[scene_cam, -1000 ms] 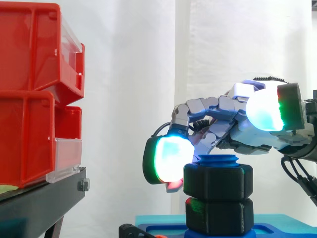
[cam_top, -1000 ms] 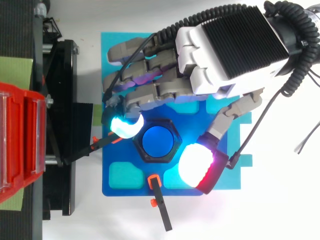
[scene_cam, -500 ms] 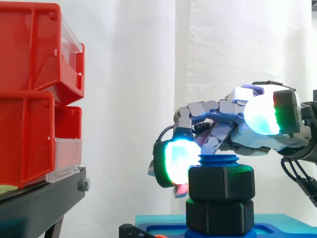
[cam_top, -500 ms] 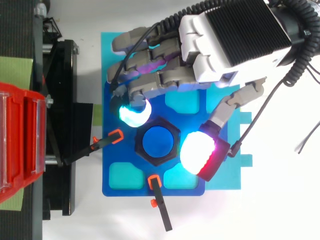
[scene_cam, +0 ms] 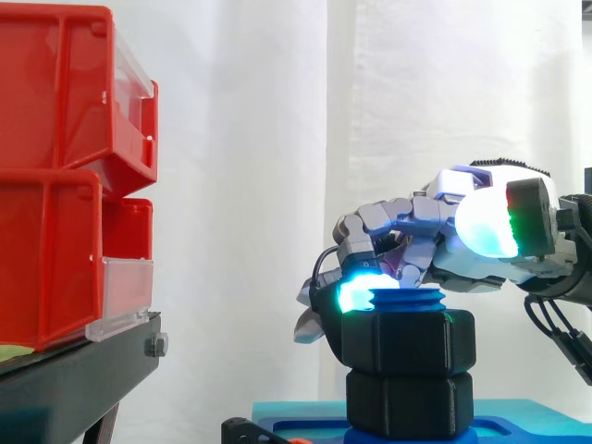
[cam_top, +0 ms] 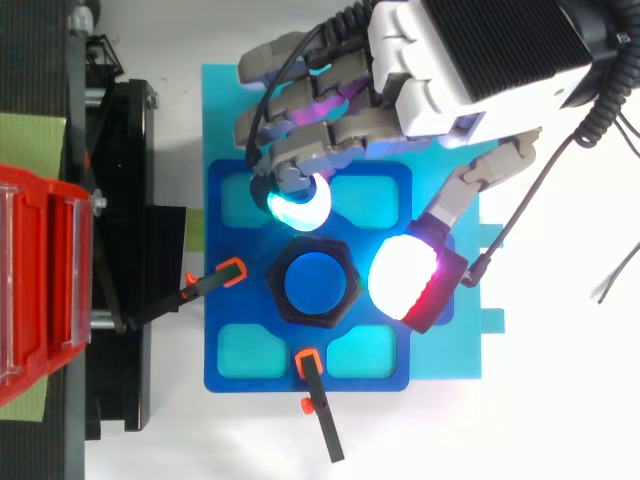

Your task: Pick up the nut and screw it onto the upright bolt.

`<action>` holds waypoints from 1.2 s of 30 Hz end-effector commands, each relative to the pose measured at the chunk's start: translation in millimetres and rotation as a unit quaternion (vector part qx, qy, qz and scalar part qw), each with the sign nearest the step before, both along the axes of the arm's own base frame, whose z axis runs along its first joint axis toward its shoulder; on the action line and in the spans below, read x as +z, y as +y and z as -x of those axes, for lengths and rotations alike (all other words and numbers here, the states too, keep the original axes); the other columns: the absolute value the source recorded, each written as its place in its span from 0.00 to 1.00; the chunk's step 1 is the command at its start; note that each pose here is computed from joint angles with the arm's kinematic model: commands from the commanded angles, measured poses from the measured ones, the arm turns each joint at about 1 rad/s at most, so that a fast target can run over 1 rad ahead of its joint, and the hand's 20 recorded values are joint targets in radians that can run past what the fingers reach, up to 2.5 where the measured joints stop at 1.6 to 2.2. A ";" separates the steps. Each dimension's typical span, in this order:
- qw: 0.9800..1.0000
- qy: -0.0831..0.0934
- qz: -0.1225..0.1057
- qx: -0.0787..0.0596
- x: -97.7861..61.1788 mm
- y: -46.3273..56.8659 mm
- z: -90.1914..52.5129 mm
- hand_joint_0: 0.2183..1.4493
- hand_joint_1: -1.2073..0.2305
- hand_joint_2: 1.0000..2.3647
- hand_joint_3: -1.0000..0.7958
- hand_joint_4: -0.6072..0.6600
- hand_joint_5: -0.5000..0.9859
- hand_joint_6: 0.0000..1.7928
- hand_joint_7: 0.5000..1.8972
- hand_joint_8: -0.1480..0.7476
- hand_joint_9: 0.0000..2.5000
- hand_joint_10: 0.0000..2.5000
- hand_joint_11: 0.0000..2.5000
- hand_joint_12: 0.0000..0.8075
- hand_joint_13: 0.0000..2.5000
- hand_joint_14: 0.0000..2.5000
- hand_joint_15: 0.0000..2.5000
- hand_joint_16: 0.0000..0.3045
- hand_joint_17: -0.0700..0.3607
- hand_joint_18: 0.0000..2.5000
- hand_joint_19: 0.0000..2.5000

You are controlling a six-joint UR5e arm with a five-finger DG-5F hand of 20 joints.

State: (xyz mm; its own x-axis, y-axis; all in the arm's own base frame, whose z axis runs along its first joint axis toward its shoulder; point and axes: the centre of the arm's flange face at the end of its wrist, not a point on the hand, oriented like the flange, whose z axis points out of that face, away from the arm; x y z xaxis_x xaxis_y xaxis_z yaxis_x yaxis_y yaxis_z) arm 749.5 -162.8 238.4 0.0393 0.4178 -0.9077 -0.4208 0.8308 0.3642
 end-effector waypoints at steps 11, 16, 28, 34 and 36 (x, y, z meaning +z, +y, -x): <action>1.000 0.001 0.002 0.001 -0.4 -12.4 4.2 0.21 0.67 0.00 0.28 0.57 0.38 0.28 0.64 0.42 0.52 0.00 0.02 0.33 0.30 0.00 0.00 0.09 0.31 0.22 0.00; 1.000 0.000 0.003 0.001 -0.1 -13.4 4.3 0.20 0.68 0.00 0.28 0.61 0.33 0.28 0.61 0.47 0.50 0.00 0.06 0.36 0.29 0.00 0.00 0.10 0.32 0.21 0.00; 1.000 -0.026 0.003 0.008 26.6 -9.5 -8.8 0.20 0.67 0.00 0.28 0.67 0.26 0.28 0.35 0.51 0.46 0.00 0.07 0.40 0.28 0.00 0.00 0.11 0.34 0.20 0.00; 0.999 -0.030 0.002 0.012 28.6 -3.8 -11.0 0.19 0.67 0.00 0.28 0.65 0.24 0.28 0.24 0.49 0.43 0.00 0.05 0.40 0.27 0.00 0.00 0.11 0.34 0.19 0.00; 0.999 -0.029 0.004 0.014 28.4 -0.3 -11.7 0.19 0.67 0.00 0.28 0.64 0.24 0.28 0.21 0.49 0.42 0.00 0.05 0.41 0.27 0.00 0.00 0.11 0.35 0.19 0.00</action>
